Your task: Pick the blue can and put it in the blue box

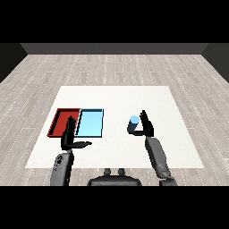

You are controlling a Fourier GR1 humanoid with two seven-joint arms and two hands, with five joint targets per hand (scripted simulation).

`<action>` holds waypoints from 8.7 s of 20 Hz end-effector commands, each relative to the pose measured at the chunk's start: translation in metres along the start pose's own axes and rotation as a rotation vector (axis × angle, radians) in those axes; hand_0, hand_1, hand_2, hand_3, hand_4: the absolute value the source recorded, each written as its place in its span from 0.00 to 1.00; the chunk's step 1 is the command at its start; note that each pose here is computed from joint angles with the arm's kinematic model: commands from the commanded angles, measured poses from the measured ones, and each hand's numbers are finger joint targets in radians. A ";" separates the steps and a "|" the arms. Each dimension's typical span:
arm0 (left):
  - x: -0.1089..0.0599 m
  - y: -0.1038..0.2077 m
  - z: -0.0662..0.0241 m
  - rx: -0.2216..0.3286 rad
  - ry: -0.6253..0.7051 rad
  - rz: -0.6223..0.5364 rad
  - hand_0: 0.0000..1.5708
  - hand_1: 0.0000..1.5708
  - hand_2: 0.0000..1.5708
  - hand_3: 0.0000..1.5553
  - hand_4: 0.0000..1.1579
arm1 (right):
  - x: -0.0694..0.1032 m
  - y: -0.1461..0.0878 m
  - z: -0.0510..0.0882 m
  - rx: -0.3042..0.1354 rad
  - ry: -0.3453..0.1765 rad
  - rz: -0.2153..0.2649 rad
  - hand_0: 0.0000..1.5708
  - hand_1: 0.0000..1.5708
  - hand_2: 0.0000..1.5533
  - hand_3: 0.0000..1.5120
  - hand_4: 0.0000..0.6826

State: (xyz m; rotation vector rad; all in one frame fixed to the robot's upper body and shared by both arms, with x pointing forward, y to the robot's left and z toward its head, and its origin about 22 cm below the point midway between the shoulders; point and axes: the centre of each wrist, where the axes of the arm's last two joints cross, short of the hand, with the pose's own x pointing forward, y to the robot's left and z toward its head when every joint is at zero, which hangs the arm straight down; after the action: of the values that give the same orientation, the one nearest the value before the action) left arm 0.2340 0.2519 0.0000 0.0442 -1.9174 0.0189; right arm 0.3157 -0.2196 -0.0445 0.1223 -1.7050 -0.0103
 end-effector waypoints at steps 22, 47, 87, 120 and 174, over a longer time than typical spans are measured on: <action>-0.003 0.000 -0.0158 0.016 -0.018 -0.031 0.00 0.00 0.00 0.00 0.00 | -0.032 -0.009 -0.026 -0.038 0.101 -0.099 0.00 0.00 0.00 0.00 0.00; 0.014 -0.007 0.0022 0.014 -0.035 -0.016 0.00 0.00 0.00 0.00 0.00 | -0.032 0.036 -0.050 -0.161 0.180 0.027 0.93 0.93 0.94 0.96 0.80; 0.005 -0.065 -0.0114 -0.173 0.011 0.115 0.00 0.00 0.00 0.00 0.00 | 0.060 0.063 -0.032 0.045 -0.176 0.058 0.93 0.93 0.94 0.91 0.83; -0.031 -0.163 -0.0436 -0.285 0.131 0.171 0.00 0.00 0.00 0.00 0.00 | 0.061 0.127 -0.020 0.160 -0.193 0.018 0.92 0.92 0.94 0.91 0.83; -0.019 -0.218 -0.0630 -0.126 0.194 -0.012 1.00 1.00 0.99 0.95 0.99 | 0.095 0.156 -0.008 0.249 -0.217 -0.043 0.91 0.91 0.94 0.91 0.78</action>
State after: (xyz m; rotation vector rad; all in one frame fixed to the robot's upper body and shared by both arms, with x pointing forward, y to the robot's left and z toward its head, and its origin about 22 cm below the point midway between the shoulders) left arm 0.3114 0.0552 -0.0102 -0.0517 -1.7350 -0.1179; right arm 0.3098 -0.0731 0.0512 0.2953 -1.9017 0.1835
